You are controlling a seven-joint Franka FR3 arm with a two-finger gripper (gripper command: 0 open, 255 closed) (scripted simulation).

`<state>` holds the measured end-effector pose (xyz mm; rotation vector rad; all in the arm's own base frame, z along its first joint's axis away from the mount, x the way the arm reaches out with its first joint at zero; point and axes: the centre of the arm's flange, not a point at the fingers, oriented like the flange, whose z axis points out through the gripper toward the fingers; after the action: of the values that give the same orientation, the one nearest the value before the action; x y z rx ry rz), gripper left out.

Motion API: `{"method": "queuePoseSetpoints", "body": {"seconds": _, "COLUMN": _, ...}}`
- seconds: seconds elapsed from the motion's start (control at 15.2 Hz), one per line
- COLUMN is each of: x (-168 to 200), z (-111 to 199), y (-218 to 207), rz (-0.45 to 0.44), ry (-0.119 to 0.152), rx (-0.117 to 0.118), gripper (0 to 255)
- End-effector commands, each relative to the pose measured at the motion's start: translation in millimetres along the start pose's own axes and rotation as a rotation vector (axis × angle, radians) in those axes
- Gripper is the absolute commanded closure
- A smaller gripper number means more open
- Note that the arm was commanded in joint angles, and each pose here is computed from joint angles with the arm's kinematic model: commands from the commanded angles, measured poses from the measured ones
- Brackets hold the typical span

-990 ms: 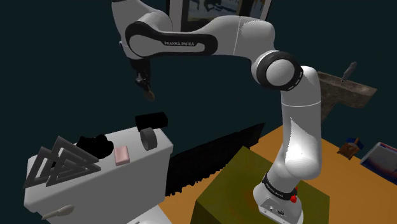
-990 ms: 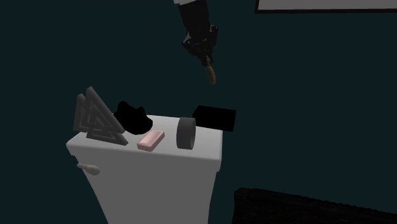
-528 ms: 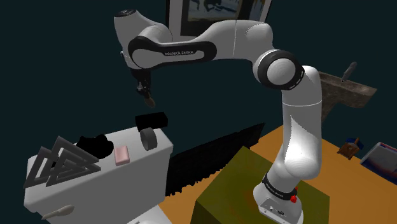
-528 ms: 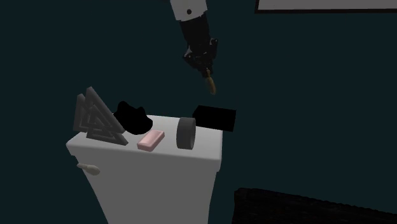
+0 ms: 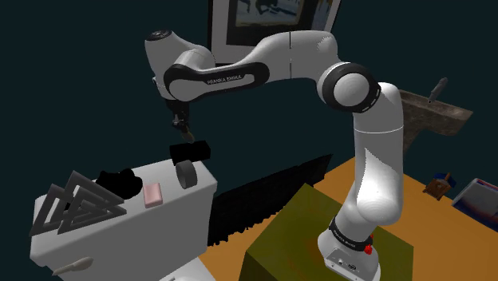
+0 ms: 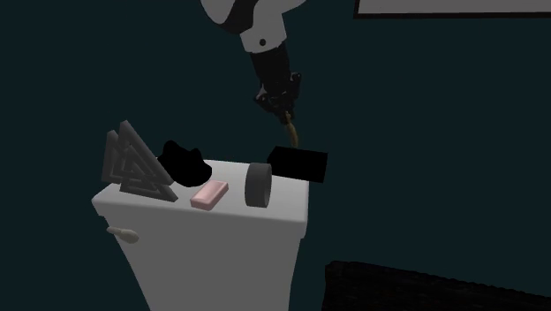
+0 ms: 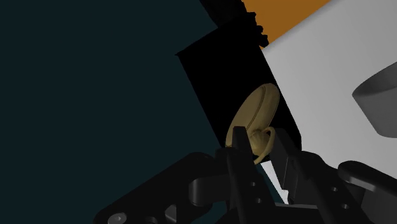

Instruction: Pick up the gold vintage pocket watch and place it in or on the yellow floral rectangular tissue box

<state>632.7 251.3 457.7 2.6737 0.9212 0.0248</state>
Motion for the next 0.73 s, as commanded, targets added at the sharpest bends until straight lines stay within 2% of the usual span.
{"method": "queuePoseSetpoints", "body": {"seconds": 0.0, "x": 0.3, "z": 7.0, "y": -1.3, "rz": 0.0, "ry": 0.001, "rx": 0.0, "gripper": 255}}
{"method": "queuePoseSetpoints", "body": {"seconds": 0.46, "x": 0.4, "z": 7.0, "y": -1.2, "rz": 0.0, "ry": 0.001, "rx": 0.0, "gripper": 255}}
{"method": "queuePoseSetpoints", "body": {"seconds": 0.53, "x": 0.4, "z": 7.0, "y": -1.2, "rz": 0.0, "ry": 0.001, "rx": 0.0, "gripper": 0}}
{"method": "queuePoseSetpoints", "body": {"seconds": 0.66, "x": 0.4, "z": 7.0, "y": -1.2, "rz": 0.0, "ry": 0.001, "rx": 0.0, "gripper": 0}}
